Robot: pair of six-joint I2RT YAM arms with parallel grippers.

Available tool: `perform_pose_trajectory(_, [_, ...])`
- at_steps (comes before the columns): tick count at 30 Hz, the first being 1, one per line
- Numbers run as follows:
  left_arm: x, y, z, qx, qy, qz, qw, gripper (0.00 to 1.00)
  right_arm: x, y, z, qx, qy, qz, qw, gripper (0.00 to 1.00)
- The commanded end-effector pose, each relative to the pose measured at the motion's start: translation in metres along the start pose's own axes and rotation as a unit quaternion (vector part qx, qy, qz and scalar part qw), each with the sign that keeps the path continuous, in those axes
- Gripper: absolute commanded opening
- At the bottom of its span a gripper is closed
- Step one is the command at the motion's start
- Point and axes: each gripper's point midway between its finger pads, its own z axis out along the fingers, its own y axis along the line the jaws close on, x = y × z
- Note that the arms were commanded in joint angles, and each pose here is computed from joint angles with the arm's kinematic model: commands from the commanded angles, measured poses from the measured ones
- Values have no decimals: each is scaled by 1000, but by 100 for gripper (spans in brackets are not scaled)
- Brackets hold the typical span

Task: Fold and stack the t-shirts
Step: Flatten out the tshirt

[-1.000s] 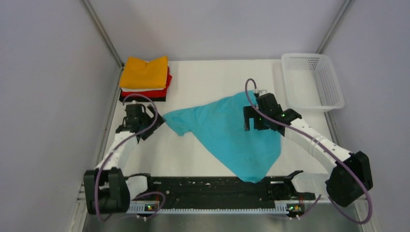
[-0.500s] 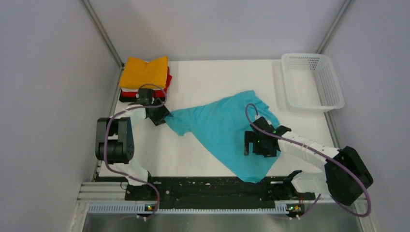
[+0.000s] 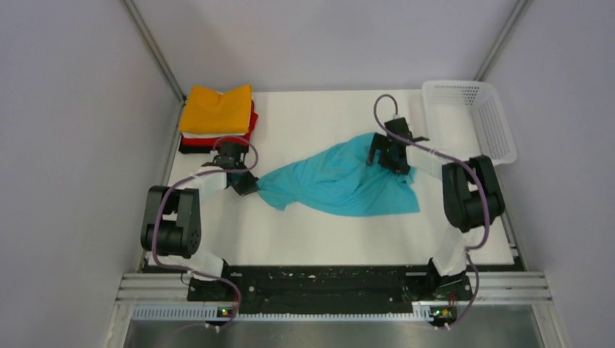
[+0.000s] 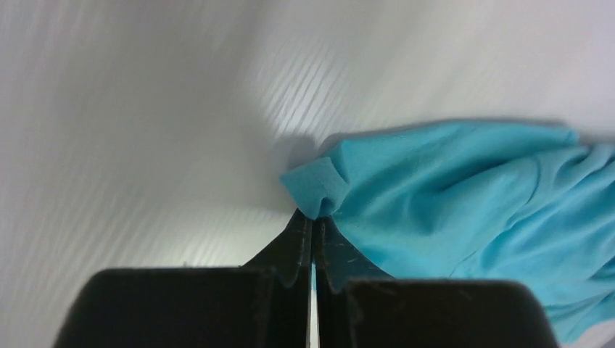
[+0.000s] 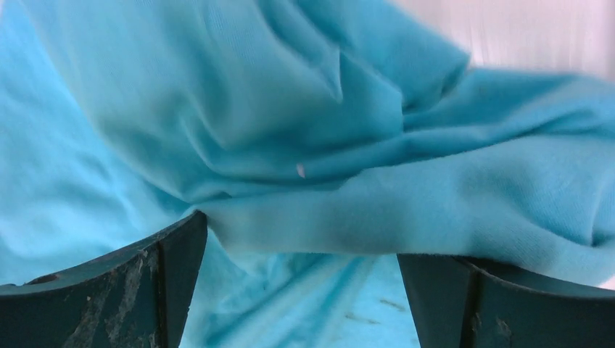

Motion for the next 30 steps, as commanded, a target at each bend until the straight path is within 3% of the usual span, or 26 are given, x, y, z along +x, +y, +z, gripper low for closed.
perform_pose_trajectory(1, [44,17,-33,-26,-6,-30,999,0,-69,32,42,-27,-44,-49,997,97])
perform_pose_trajectory(6, [74,9,-51,-8,-23,-56,998,0,-73,30,6,-30,-54,-59,996,95])
perform_pose_trajectory(14, [57,3,-71,18,-80,-48,995,0,-20,-65,-68,100,-72,-8,992,99])
perform_pose_trajectory(23, [63,0,-70,33,-72,-52,995,0,50,-125,-68,183,0,53,982,95])
perform_pose_trajectory(30, [60,-3,-75,43,-84,-49,994,0,57,-124,-45,172,15,55,983,75])
